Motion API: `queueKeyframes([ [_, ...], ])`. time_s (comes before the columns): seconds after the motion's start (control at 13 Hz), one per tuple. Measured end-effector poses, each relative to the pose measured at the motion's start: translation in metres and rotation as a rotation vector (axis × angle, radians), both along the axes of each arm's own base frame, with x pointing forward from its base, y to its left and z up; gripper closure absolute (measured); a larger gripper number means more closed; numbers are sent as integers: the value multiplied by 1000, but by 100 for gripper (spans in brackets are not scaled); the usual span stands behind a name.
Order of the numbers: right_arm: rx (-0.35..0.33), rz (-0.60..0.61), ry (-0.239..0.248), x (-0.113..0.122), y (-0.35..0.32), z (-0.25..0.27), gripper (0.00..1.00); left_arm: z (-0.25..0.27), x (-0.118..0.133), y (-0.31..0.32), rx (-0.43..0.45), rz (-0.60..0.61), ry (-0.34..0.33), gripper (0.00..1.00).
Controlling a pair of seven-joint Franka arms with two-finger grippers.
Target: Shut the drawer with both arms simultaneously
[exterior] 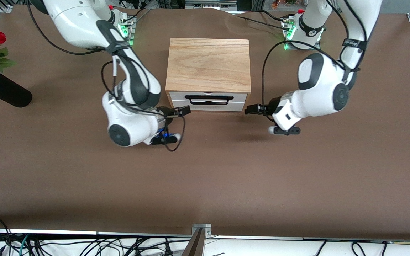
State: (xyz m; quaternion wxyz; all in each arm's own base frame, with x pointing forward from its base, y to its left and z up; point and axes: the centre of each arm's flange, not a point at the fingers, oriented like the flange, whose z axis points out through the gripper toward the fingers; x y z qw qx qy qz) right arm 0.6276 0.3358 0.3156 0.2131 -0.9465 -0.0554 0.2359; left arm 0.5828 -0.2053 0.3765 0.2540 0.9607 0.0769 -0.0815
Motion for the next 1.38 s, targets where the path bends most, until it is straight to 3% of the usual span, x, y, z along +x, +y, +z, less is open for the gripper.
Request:
queueKeyframes([
  [0.23, -41, 12, -147, 40, -54, 24, 0, 68, 8, 72, 1, 106, -90, 0],
  [0.38, -102, 46, -228, 59, -94, 34, 0, 110, -9, 101, 8, 99, -78, 0],
  [0.77, -201, -55, -339, 87, -220, 97, 0, 209, -41, 139, 301, -78, -65, 0],
  [0.92, -262, -97, -401, 85, -262, 143, 0, 228, -50, 151, 427, -115, -31, 0],
  [1.08, -372, -81, -470, 74, -286, 190, 0, 234, -50, 161, 512, -96, -25, 0],
  [1.23, -441, -72, -524, 56, -299, 237, 0, 237, -48, 179, 525, -56, -23, 0],
  [1.38, -454, -103, -535, 34, -324, 271, 0, 239, -45, 186, 525, -39, -32, 0],
])
